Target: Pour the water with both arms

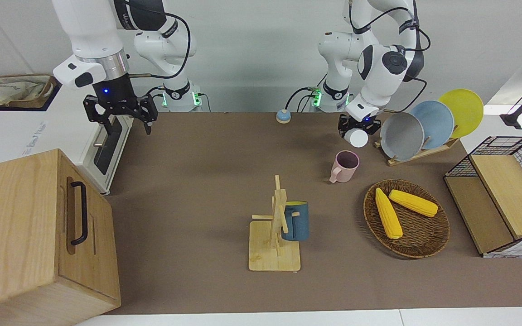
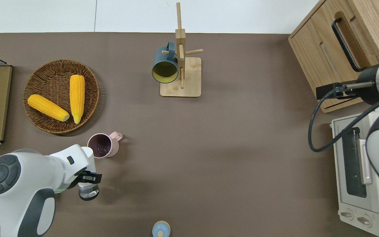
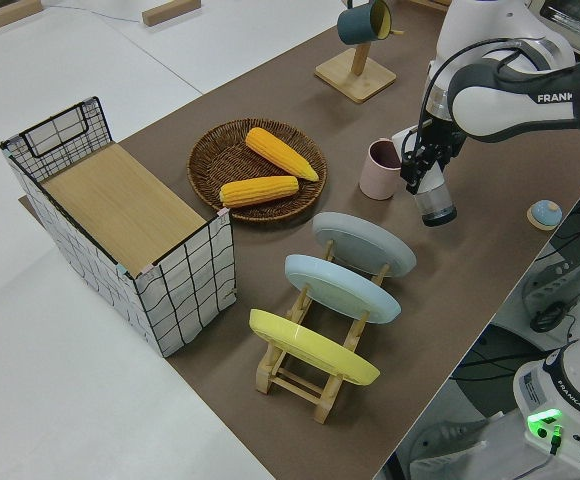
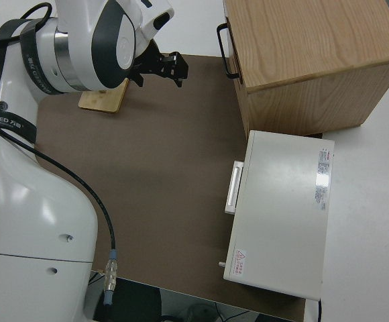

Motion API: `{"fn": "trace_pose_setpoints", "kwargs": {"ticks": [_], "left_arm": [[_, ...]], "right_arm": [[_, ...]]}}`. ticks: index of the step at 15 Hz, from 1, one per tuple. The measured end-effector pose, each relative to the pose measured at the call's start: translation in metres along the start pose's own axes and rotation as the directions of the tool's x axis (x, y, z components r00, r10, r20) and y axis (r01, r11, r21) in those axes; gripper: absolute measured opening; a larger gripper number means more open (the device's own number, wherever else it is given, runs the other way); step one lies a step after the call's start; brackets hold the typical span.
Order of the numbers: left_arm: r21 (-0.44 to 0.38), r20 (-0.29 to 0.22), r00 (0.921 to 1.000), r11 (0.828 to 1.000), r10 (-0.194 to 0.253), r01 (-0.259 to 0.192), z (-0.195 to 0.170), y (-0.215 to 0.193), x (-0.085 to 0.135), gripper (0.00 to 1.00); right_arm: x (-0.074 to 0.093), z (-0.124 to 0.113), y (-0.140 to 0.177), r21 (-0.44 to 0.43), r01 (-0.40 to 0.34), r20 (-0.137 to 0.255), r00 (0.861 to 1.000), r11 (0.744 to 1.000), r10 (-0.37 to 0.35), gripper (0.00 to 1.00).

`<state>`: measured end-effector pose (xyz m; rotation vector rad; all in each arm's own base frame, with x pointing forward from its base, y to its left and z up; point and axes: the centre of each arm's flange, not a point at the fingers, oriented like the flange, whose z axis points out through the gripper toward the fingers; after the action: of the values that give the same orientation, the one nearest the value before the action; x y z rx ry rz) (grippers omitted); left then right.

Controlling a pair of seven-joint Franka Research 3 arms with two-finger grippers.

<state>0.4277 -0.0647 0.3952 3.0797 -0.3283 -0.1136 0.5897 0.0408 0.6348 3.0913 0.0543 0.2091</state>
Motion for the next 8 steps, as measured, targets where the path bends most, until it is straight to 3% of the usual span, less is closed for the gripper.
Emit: {"fn": "trace_pose_setpoints", "kwargs": {"ticks": [5, 8], "left_arm": [[-0.008, -0.025, 0.9994, 1.0, -0.023, 0.023, -0.001, -0.007, -0.01, 0.64], [-0.011, -0.073, 0.9952, 0.998, -0.066, 0.065, -0.007, -0.023, -0.008, 0.64]], "right_arm": [[0.0, 0.0, 0.0, 0.0, 0.0, 0.0, 1.0, 1.0, 0.0, 0.99], [0.0, 0.0, 0.0, 0.0, 0.0, 0.0, 1.0, 1.0, 0.0, 0.98]]}}
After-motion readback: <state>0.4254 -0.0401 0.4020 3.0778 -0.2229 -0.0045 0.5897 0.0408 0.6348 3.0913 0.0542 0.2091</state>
